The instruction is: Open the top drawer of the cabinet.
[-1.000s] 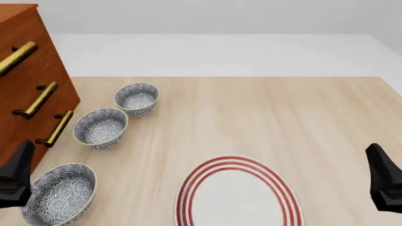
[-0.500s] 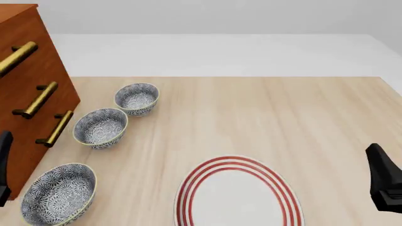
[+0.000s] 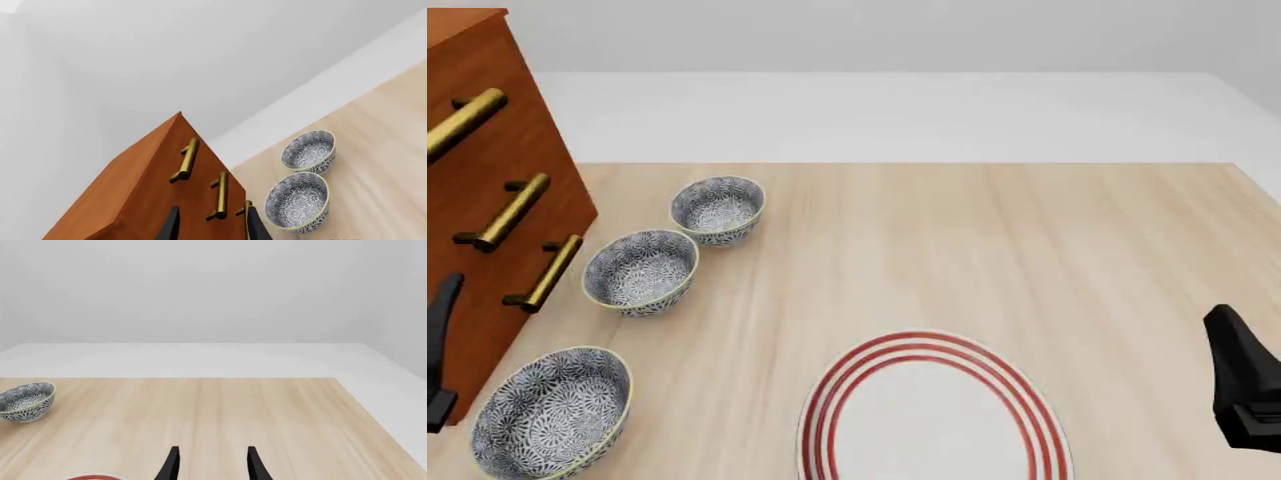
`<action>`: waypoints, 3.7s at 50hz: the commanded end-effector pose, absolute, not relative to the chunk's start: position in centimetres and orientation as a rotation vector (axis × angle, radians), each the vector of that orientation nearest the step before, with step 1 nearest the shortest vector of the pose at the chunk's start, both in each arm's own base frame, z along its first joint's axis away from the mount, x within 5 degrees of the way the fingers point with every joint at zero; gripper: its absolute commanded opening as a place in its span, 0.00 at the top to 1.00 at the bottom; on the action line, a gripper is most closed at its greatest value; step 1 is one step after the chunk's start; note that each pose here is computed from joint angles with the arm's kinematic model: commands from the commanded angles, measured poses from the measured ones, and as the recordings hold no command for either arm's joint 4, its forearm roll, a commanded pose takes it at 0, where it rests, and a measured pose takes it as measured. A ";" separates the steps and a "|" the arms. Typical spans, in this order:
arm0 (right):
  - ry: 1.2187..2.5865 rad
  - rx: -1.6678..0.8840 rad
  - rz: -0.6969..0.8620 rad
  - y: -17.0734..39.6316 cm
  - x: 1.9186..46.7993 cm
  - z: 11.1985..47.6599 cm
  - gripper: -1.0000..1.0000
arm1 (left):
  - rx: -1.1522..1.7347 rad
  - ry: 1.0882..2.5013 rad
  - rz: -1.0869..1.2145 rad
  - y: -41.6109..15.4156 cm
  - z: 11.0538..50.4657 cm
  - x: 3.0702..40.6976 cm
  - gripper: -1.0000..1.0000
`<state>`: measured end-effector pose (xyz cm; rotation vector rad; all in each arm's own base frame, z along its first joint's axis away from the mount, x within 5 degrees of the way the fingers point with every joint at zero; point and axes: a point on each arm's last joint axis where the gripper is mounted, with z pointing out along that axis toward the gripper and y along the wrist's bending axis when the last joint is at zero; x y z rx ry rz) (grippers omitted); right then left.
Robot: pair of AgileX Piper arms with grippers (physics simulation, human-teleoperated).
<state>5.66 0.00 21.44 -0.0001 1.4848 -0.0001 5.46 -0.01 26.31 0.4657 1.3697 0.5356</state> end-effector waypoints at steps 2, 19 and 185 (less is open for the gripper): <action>1.485 0.000 0.000 0.0 5.7 21.4 0.00 | 0.558 1.327 0.629 -0.1 26.6 6.1 0.00; 1.485 0.000 0.000 0.0 5.7 21.4 0.00 | 0.633 1.307 0.721 -0.1 27.3 7.2 0.00; 1.485 0.000 0.000 0.0 5.7 21.4 0.00 | 0.897 1.446 1.215 4.5 26.1 19.2 0.00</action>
